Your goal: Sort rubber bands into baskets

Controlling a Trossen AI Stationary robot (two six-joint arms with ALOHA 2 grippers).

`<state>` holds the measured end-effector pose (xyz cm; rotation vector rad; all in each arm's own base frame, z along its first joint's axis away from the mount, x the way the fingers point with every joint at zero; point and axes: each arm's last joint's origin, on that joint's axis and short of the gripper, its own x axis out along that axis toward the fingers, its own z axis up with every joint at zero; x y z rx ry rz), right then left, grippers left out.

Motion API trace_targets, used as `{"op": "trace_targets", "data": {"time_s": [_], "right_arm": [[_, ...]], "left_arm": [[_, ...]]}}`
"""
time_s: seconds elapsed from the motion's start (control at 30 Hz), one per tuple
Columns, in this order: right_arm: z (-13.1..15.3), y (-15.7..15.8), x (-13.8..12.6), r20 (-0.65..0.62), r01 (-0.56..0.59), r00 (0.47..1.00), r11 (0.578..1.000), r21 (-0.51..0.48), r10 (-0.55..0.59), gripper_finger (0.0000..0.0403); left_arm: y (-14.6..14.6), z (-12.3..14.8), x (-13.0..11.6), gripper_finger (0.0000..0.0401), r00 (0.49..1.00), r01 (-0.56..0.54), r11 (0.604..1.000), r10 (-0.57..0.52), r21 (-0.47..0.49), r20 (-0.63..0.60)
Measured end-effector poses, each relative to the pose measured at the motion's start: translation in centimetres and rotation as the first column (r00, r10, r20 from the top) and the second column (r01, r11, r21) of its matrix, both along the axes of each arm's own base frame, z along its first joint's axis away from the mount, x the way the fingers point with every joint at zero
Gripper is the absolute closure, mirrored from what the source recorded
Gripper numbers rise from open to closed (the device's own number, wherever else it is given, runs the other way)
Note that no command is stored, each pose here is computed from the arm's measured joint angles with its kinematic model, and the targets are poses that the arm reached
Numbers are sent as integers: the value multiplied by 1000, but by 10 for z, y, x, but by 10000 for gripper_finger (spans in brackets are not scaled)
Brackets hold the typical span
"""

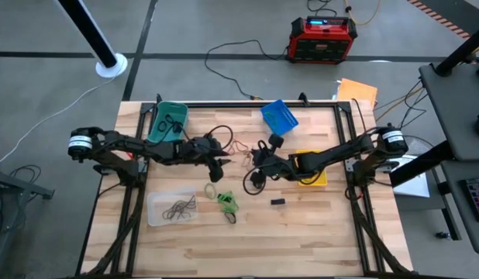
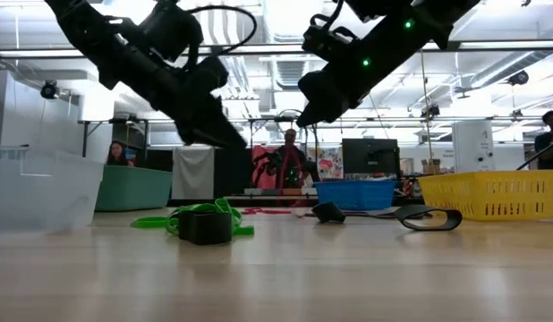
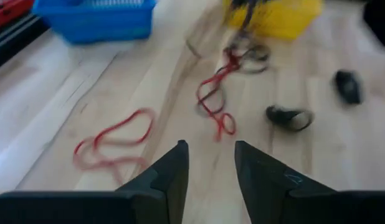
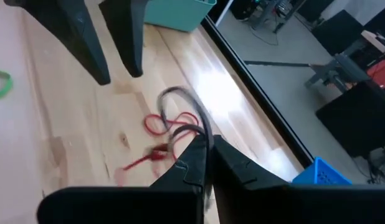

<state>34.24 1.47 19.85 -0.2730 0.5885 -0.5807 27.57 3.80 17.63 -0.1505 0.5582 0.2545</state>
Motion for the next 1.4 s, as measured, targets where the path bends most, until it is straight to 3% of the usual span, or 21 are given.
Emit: {"op": "trace_targets", "data": {"time_s": [0.23, 0.5, 0.87, 1.2, 1.4], "right_arm": [[3, 0, 1, 25, -5, 1000, 1000, -2, 5, 394], [6, 1, 3, 59, -22, 998, 1000, -1, 22, 394], [8, 2, 5, 80, -71, 994, 997, 10, 70, 394], [8, 2, 5, 81, -72, 994, 997, 12, 70, 394], [8, 2, 5, 82, -71, 994, 997, 13, 70, 394]], "left_arm": [[-2, 12, 7, 274, 986, 95, 995, -97, 20, 134], [-3, 16, 10, 255, 968, 160, 985, -168, 59, 186], [0, -12, 28, 219, 963, 163, 983, -177, 82, 204], [1, -23, 37, 219, 951, 160, 982, -182, 104, 250], [1, -21, 37, 267, 944, 162, 979, -191, 127, 268]]}}
